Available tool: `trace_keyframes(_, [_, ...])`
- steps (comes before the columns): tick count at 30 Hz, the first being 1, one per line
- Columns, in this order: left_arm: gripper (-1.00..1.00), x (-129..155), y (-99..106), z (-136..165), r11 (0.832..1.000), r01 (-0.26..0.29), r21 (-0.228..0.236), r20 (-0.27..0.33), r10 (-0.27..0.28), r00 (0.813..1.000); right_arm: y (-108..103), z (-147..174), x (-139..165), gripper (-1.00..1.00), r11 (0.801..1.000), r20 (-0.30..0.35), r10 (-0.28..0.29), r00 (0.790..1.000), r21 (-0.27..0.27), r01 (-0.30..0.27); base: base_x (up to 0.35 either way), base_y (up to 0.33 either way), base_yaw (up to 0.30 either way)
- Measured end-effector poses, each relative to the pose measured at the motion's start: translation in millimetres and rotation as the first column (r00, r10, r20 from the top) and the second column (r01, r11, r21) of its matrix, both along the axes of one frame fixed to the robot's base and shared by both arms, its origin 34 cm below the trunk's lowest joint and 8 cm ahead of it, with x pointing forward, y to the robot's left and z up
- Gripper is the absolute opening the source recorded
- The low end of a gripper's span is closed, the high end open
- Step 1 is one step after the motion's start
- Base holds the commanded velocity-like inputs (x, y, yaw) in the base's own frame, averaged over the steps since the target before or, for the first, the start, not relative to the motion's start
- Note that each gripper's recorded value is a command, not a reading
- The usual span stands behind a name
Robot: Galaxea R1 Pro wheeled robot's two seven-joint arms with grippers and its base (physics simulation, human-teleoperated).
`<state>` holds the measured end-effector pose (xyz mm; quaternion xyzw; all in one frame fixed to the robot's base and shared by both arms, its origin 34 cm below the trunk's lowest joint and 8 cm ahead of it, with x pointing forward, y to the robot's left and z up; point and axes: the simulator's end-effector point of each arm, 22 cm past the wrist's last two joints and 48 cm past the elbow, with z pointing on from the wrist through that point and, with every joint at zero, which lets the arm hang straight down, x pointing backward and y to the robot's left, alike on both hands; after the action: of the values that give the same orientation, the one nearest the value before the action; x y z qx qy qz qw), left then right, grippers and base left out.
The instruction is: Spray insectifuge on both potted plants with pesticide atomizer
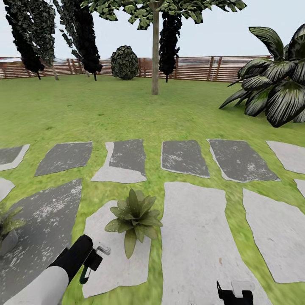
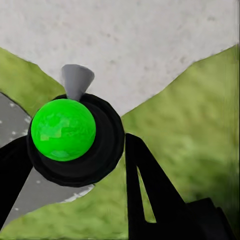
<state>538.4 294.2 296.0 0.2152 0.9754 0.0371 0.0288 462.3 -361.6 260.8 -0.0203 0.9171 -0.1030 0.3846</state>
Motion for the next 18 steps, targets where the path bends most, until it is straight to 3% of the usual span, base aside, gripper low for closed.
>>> trace_keyframes(4, [-1.00, 0.7, -2.9, 0.5, 1.000, 0.001, -0.004, 0.002, -0.001, 1.000, -0.1, 0.4, 0.2, 1.00, 1.000, 0.001, 0.000, 1.000, -0.001, 0.000, -0.043, -0.051, 0.076])
trace_keyframes(10, [-1.00, 0.5, -5.5, 0.5, 1.000, 0.002, -0.007, 0.001, -0.002, 1.000, -0.8, 0.5, -0.2, 1.00, 1.000, 0.000, 0.002, 1.000, -0.002, -0.002, 0.245, -0.002, 0.003])
trace_keyframes(18, [-1.00, 0.7, -7.1, 0.1, 1.000, 0.002, -0.010, 0.002, -0.002, 1.000, -0.9, 0.4, 0.3, 1.00, 1.000, 0.000, 0.001, 1.000, -0.002, -0.001, 0.035, 0.000, 0.006])
